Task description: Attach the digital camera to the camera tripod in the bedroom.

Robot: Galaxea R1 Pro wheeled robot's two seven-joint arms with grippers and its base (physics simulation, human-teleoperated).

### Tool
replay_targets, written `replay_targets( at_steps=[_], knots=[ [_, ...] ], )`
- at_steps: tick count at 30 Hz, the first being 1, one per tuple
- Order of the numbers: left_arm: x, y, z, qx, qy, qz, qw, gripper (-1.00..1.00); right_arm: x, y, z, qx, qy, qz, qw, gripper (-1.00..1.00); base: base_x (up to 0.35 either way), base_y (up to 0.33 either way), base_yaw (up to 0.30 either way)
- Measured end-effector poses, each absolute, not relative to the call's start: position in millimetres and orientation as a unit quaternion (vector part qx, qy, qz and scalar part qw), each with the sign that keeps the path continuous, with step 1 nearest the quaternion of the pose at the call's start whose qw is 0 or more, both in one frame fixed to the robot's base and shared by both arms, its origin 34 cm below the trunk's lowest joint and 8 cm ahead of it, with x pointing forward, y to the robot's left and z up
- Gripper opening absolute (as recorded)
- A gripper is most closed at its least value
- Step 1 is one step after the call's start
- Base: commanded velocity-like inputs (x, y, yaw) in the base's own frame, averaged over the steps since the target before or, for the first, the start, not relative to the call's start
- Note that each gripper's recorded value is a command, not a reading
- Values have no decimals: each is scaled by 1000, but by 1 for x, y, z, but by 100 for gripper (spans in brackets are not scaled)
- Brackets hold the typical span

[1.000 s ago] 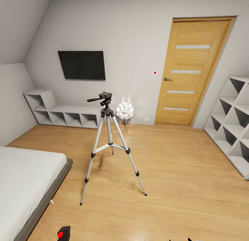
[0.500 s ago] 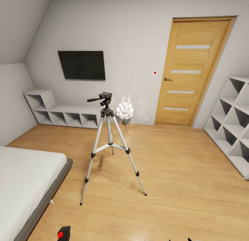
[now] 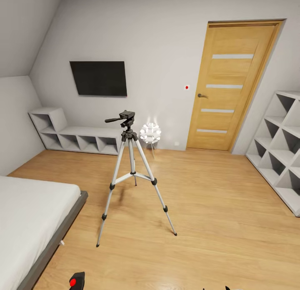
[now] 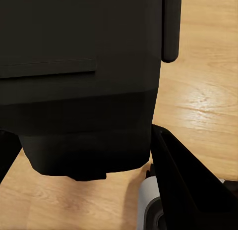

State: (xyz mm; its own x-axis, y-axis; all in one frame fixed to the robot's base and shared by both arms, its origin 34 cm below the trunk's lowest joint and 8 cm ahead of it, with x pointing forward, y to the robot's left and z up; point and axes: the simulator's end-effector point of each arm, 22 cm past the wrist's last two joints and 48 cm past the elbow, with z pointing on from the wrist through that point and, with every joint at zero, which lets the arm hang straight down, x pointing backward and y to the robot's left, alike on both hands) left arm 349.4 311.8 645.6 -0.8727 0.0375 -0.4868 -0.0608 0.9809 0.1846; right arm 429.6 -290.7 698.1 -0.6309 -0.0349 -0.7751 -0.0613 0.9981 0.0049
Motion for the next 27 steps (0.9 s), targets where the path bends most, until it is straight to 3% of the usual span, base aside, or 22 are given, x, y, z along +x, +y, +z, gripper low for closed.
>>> replay_targets(
  at_steps=[27],
  knots=[
    [349, 312, 646, -6, 963, 98, 252, -100, 430, -293, 698, -27, 903, 14, 429, 100, 0, 0, 0]
  ],
)
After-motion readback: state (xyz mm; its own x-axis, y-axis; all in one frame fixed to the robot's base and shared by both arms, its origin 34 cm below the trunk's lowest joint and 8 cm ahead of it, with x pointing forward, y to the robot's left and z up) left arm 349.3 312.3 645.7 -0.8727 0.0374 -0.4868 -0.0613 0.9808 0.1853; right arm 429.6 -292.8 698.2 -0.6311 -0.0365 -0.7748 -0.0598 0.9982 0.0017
